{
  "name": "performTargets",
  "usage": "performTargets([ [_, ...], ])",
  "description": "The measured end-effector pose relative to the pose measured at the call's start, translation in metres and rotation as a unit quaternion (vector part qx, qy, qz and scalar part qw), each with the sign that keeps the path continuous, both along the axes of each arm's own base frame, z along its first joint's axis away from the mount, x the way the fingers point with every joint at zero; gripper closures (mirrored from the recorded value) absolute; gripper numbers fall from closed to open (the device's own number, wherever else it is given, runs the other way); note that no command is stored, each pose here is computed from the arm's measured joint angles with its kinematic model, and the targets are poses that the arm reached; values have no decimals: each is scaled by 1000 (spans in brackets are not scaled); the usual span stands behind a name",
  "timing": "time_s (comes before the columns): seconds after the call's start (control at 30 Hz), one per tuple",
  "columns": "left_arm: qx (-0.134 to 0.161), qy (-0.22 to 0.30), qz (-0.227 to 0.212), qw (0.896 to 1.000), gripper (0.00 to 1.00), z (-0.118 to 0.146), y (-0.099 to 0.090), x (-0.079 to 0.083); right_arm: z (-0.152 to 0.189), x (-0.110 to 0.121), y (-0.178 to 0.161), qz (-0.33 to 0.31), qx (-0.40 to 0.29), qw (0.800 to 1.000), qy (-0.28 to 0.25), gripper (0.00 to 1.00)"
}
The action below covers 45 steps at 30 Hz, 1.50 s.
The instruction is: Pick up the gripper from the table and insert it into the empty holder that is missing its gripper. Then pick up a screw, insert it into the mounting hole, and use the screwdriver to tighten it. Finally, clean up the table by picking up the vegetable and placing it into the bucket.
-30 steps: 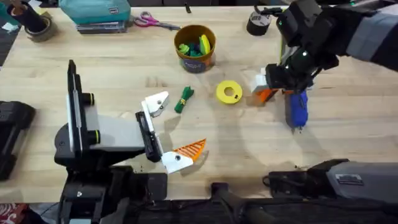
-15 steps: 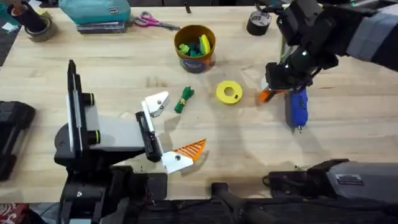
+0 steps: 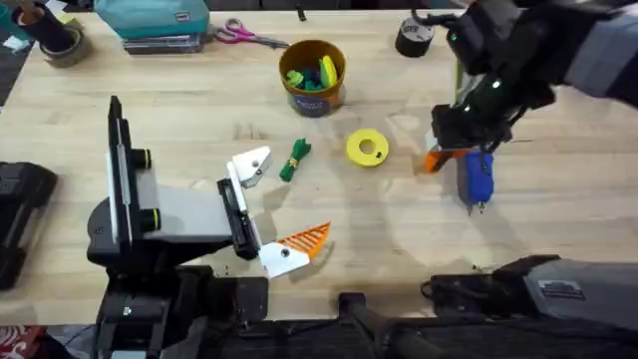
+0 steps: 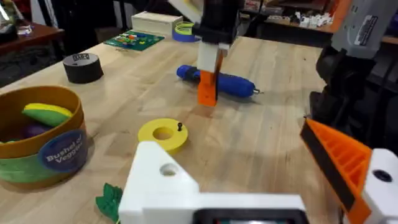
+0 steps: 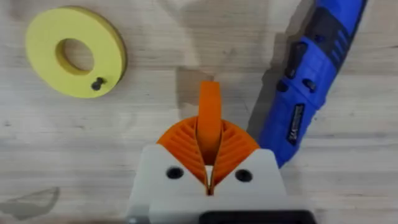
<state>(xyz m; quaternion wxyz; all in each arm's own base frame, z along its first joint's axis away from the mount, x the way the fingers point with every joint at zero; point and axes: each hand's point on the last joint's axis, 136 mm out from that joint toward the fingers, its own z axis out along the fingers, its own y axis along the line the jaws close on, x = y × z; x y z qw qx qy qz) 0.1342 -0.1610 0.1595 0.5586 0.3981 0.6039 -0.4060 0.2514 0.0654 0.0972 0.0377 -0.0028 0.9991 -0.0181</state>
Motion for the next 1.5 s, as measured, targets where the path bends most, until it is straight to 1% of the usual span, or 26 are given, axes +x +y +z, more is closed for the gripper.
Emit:
performTargets([
  [0.07, 0, 0, 0, 1000, 15, 0, 0, 0, 13, 1, 0, 0, 3, 1000, -9, 992],
  [0.13, 0, 0, 0, 1000, 15, 0, 0, 0, 33, 7, 2, 0, 10, 999, -32, 992],
  [0.27, 0, 0, 0, 1000, 15, 0, 0, 0, 73, 16, 5, 0, 27, 996, -89, 992],
  [0.37, 0, 0, 0, 1000, 15, 0, 0, 0, 98, 19, 6, 0, 40, 990, -133, 992],
  [0.57, 0, 0, 0, 1000, 15, 0, 0, 0, 128, 15, 15, 8, 87, 978, -189, 992],
  [0.7, 0, 0, 0, 1000, 15, 0, 0, 0, 148, 15, 30, 22, 137, 965, -225, 992],
  [0.83, 0, 0, 0, 1000, 15, 0, 0, 0, 174, 22, 51, 47, 203, 940, -271, 992],
  [0.97, 0, 0, 0, 1000, 15, 0, 0, 0, 182, 22, 68, 72, 252, 918, -297, 992],
  [1.13, 0, 0, 0, 1000, 15, 0, 0, 0, 179, 23, 94, 107, 325, 889, -306, 992],
  [1.23, 0, 0, 0, 1000, 15, 0, 0, 0, 181, 23, 111, 123, 376, 866, -305, 993],
  [1.4, 0, 0, 0, 1000, 15, 0, 0, 0, 186, 20, 137, 157, 464, 816, -306, 993],
  [1.5, 0, 0, 0, 1000, 15, 0, 0, 0, 185, 15, 146, 166, 504, 793, -298, 993],
])
